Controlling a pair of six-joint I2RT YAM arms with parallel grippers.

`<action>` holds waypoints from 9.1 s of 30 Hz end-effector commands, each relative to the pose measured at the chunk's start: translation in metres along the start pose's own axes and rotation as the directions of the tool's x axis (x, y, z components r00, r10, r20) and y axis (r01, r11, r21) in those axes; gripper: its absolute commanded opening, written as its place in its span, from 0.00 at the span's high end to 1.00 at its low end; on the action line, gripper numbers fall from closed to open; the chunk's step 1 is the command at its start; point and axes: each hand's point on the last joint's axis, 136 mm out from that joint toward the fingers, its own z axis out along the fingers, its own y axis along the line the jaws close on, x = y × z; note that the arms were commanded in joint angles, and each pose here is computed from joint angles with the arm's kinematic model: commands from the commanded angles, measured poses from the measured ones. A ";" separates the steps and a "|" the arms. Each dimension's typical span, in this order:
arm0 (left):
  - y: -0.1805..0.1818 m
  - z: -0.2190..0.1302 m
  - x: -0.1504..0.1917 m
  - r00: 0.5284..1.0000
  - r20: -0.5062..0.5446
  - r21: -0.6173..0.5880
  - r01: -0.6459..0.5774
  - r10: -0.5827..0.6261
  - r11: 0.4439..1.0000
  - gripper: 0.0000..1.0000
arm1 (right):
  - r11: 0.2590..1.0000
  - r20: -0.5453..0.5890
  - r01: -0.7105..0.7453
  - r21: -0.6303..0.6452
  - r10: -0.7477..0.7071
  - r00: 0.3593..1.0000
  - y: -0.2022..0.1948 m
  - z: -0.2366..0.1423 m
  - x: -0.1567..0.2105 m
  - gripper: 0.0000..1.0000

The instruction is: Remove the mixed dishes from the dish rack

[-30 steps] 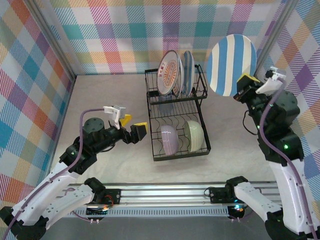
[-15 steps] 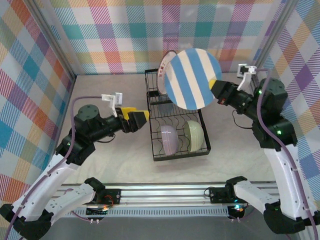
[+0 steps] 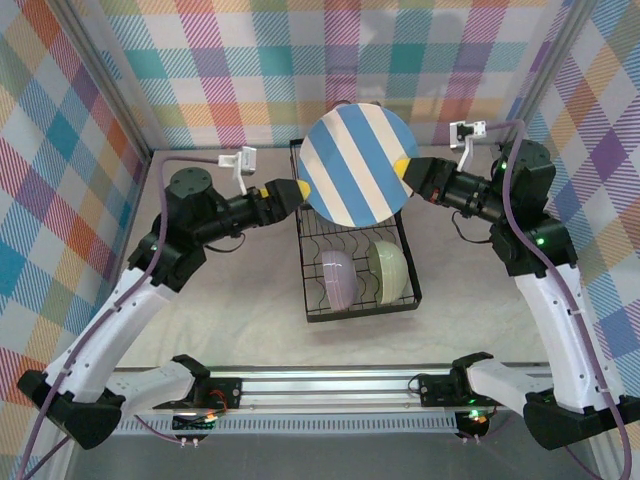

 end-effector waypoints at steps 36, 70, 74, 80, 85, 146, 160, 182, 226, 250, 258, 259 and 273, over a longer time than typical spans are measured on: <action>-0.018 -0.006 -0.017 0.989 0.070 0.176 0.115 -0.129 0.978 1.00 | 0.989 -0.061 -0.055 -0.135 0.047 0.997 0.018 0.010 0.002 1.00; 0.048 -0.067 -0.110 0.866 0.417 0.006 0.301 -0.276 0.954 1.00 | 0.979 0.051 0.190 0.079 -0.194 0.980 -0.014 -0.049 0.048 0.01; 0.096 -0.072 -0.134 0.829 0.463 -0.018 0.363 -0.314 0.932 1.00 | 0.972 0.053 0.207 0.108 -0.213 0.976 -0.027 -0.046 0.051 0.01; 0.190 -0.076 -0.149 0.782 0.519 -0.088 0.450 -0.344 0.889 1.00 | 0.968 0.042 0.219 0.123 -0.226 0.973 -0.041 -0.038 0.054 0.01; 0.267 -0.071 -0.142 0.774 0.538 -0.170 0.487 -0.334 0.857 1.00 | 0.969 0.015 0.226 0.102 -0.228 0.973 -0.052 -0.025 0.059 0.01; 0.508 -0.041 -0.090 0.738 0.514 -0.351 0.646 -0.437 0.678 0.00 | 0.984 -0.112 0.176 -0.027 -0.178 0.978 -0.033 -0.061 0.125 0.01; 0.484 -0.081 -0.087 0.713 0.572 -0.482 0.692 -0.405 0.537 0.00 | 0.980 -0.116 0.180 -0.078 -0.189 0.975 -0.025 -0.049 0.112 0.01; 0.177 -0.099 -0.093 0.865 0.457 -0.315 0.375 -0.206 0.872 0.00 | 0.976 -0.083 0.217 0.026 -0.214 0.973 -0.044 -0.001 0.053 0.01; 0.073 -0.094 0.035 0.971 0.166 0.047 -0.183 0.173 0.982 0.00 | 0.796 -0.164 0.309 0.521 -0.262 0.951 -0.156 0.080 -0.053 0.09; 0.074 -0.093 0.034 0.972 0.179 0.063 -0.165 0.151 0.984 0.00 | 0.651 -0.238 0.418 0.634 -0.350 0.906 -0.166 0.106 -0.049 0.63; 0.072 -0.093 0.033 0.972 0.186 0.077 -0.162 0.145 0.984 0.00 | 0.640 -0.237 0.420 0.643 -0.355 0.904 -0.164 0.106 -0.051 0.75; 0.072 -0.093 0.033 0.972 0.188 0.079 -0.160 0.143 0.984 0.00 | 0.638 -0.235 0.421 0.645 -0.358 0.904 -0.163 0.105 -0.052 0.76; 0.071 -0.094 0.033 0.971 0.192 0.085 -0.161 0.142 0.983 0.00 | 0.641 -0.198 0.394 0.658 -0.359 0.912 -0.156 0.104 -0.056 0.96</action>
